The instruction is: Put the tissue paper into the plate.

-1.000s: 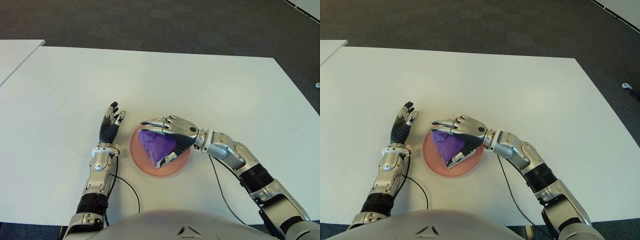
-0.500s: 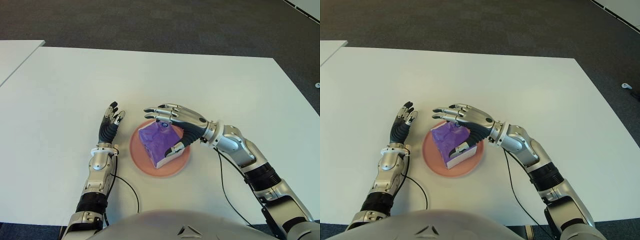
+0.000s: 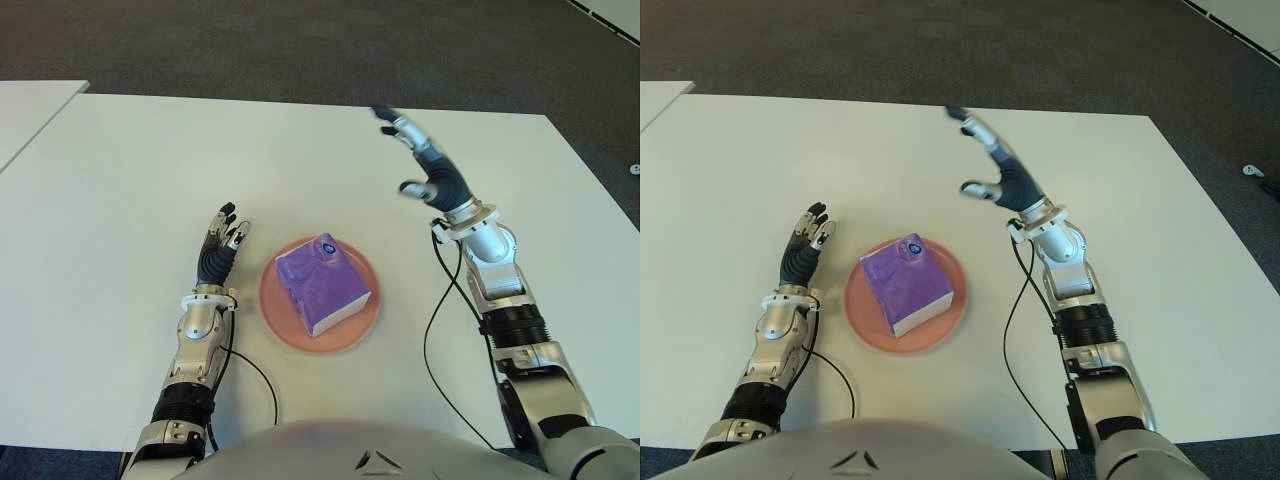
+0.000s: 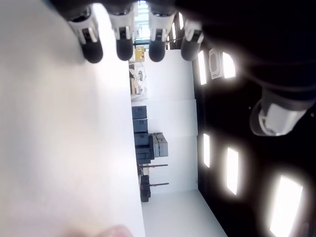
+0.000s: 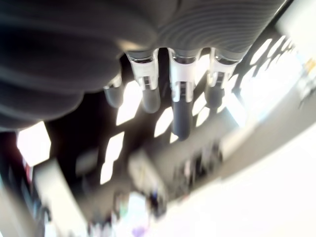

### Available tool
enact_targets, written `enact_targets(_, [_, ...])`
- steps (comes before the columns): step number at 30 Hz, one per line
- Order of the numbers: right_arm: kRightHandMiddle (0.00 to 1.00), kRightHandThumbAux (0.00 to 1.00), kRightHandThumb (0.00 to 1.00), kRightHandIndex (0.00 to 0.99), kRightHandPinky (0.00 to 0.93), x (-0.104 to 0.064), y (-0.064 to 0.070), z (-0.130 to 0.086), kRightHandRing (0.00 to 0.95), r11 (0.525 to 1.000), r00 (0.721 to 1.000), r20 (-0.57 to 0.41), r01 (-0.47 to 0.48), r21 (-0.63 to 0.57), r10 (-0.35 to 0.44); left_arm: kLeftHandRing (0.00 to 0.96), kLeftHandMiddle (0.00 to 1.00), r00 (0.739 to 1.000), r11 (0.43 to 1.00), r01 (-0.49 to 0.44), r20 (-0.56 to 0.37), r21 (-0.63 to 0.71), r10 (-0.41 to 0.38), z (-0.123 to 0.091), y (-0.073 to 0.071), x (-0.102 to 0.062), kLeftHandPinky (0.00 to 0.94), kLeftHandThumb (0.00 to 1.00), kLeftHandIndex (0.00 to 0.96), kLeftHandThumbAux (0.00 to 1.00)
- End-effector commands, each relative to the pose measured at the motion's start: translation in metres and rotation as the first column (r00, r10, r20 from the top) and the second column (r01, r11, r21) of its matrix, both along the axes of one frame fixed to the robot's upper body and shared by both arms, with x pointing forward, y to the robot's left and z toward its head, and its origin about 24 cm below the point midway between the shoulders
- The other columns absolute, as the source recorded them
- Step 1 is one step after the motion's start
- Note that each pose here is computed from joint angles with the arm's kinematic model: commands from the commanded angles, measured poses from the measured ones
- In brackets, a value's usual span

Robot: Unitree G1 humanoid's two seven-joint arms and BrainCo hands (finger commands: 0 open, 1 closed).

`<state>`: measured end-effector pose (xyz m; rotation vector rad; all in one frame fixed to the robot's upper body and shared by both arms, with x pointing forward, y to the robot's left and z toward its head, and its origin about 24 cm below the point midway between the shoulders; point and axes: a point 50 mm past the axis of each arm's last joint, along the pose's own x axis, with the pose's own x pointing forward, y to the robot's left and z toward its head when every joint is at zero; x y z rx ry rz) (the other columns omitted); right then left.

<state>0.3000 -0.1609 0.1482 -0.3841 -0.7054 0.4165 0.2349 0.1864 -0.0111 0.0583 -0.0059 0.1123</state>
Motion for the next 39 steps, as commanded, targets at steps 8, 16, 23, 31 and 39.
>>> enact_targets(8, [0.000, 0.363, 0.014, 0.000, 0.000, -0.003, -0.023, -0.031, 0.000, 0.823, 0.978, -0.182, 0.189, 0.536, -0.105, 0.000, 0.000, 0.995, 1.000, -0.007, -0.103, -0.011, 0.006, -0.016, 0.000, -0.011, 0.000, 0.000, 0.000, 0.402])
enact_targets(16, [0.000, 0.473, 0.000, 0.000, 0.000, -0.006, -0.055, -0.063, 0.000, 0.711, 0.931, -0.336, 0.332, 0.620, -0.143, 0.000, 0.000, 0.993, 1.000, -0.019, -0.118, -0.011, 0.018, -0.016, 0.002, -0.011, 0.000, 0.000, 0.000, 0.404])
enact_targets(23, [0.000, 0.522, 0.000, 0.000, 0.000, -0.005, -0.059, -0.112, 0.000, 0.625, 0.844, -0.505, 0.495, 0.604, -0.180, 0.000, 0.000, 0.992, 1.000, -0.024, -0.125, -0.014, 0.022, -0.017, 0.002, -0.009, 0.000, 0.000, 0.000, 0.398])
enact_targets(31, [0.000, 0.555, 0.000, 0.000, 0.000, -0.017, -0.046, -0.146, 0.000, 0.600, 0.758, -0.616, 0.601, 0.529, -0.216, 0.000, 0.000, 0.992, 1.000, -0.016, -0.124, -0.012, 0.015, -0.017, 0.002, -0.009, 0.000, 0.000, 0.000, 0.393])
enact_targets(39, [0.000, 0.559, 0.000, 0.000, 0.000, -0.029, -0.036, -0.165, 0.000, 0.629, 0.702, -0.678, 0.632, 0.452, -0.218, 0.000, 0.000, 0.992, 1.000, -0.012, -0.123, -0.009, 0.010, -0.016, 0.002, -0.009, 0.000, 0.000, 0.000, 0.396])
